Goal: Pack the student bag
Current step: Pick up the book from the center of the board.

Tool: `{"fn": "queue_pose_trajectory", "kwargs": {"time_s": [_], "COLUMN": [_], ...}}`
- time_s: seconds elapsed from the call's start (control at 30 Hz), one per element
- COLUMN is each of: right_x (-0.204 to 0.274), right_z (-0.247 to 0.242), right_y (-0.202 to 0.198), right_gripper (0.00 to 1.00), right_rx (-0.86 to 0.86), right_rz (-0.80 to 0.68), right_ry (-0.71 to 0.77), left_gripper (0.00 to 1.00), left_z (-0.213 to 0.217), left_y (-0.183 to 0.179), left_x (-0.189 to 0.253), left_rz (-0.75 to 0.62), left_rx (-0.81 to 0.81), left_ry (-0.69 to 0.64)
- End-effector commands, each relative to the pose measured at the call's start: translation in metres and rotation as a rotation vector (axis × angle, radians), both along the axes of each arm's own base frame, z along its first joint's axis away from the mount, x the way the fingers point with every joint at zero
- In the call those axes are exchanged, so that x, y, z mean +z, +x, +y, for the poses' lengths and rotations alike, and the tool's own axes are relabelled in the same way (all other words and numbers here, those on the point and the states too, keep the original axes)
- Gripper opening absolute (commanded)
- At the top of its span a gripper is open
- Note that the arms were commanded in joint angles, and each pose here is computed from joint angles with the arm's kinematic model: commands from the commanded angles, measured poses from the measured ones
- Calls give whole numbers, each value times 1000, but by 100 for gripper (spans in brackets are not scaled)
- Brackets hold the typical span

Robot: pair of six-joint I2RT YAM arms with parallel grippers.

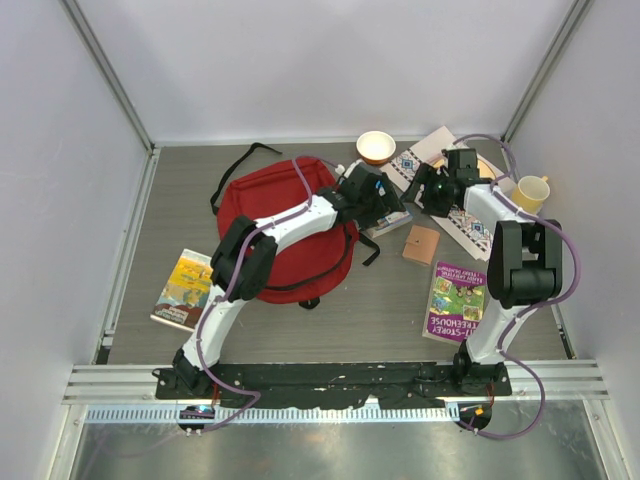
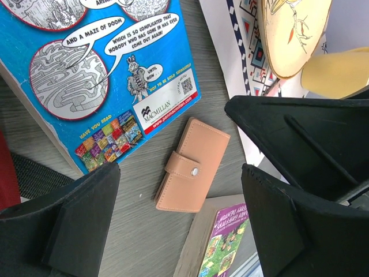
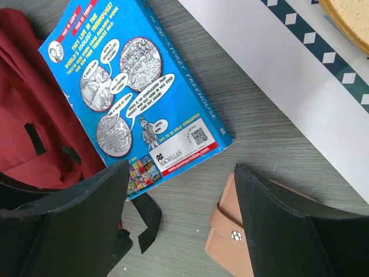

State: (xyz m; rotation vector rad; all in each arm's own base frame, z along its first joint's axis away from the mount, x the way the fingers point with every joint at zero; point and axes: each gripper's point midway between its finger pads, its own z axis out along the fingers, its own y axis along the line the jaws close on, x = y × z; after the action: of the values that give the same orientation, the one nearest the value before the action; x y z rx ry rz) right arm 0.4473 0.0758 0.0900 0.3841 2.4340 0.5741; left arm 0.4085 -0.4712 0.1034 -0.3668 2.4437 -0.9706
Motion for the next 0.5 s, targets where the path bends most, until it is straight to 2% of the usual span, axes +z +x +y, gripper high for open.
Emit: {"fn": "queue_pose_trajectory", "kwargs": {"time_s": [0.0,0.27,0.47], "right_x": [13,8,-1], "right_z": [-2,12,19], "right_y": [5,42,56], "right_gripper": [79,79,79], "right_rx": [33,92,118], "right_rz": [-46,-80,-77], "right_ry": [-44,12,60], "left_gripper": [90,89,91], "left_z": [-4,8,29], "left_y": [7,21,25], "left_x": [13,-13,23], "left_rz": [-38,-25,-139], "left_rx": [7,64,80], "left_ry": [-39,18,105]}}
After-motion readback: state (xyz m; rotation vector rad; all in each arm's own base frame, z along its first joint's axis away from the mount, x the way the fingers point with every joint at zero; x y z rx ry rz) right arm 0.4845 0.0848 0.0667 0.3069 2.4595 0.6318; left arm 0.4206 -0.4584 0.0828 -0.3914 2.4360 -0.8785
